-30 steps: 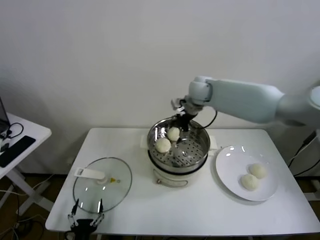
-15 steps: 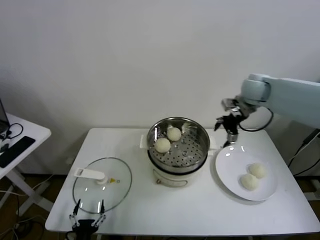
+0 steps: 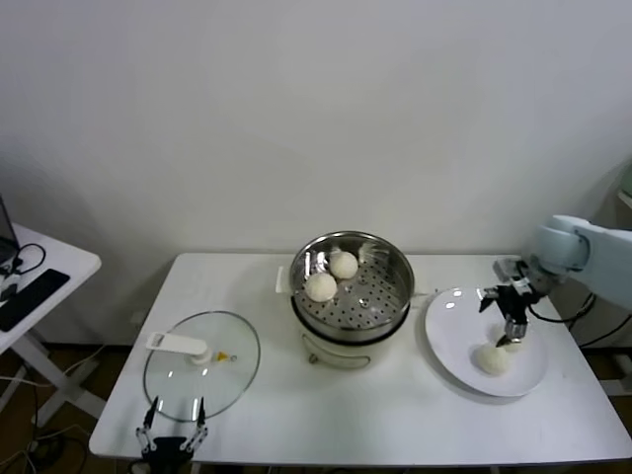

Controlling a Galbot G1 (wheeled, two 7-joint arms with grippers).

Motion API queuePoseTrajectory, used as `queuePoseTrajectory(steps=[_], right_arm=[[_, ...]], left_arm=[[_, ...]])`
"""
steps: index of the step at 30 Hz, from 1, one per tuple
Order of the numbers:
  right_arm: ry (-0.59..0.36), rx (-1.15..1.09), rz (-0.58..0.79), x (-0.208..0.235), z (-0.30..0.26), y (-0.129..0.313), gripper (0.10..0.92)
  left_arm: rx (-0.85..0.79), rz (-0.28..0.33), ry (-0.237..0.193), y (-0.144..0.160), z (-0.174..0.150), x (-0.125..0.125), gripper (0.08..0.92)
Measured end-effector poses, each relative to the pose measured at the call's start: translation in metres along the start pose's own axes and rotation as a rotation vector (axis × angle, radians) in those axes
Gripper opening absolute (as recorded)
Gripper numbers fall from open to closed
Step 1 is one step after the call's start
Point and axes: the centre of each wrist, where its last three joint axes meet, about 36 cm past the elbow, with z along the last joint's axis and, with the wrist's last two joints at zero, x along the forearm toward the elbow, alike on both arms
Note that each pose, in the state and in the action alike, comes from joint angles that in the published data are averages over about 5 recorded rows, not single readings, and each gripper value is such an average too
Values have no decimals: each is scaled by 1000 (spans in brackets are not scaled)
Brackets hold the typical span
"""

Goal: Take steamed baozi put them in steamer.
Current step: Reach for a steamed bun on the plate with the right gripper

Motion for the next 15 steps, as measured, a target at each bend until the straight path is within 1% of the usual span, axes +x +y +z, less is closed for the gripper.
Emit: queuePoseTrajectory(steps=[9,15], right_arm=[[28,-24,-16,-44,17,12,823],[27,-41,-5,-64,20,13,823]], left_arm=[[-6,-2,8,-2,2,2,823],[-13,-5,8,-2,3,3,823]])
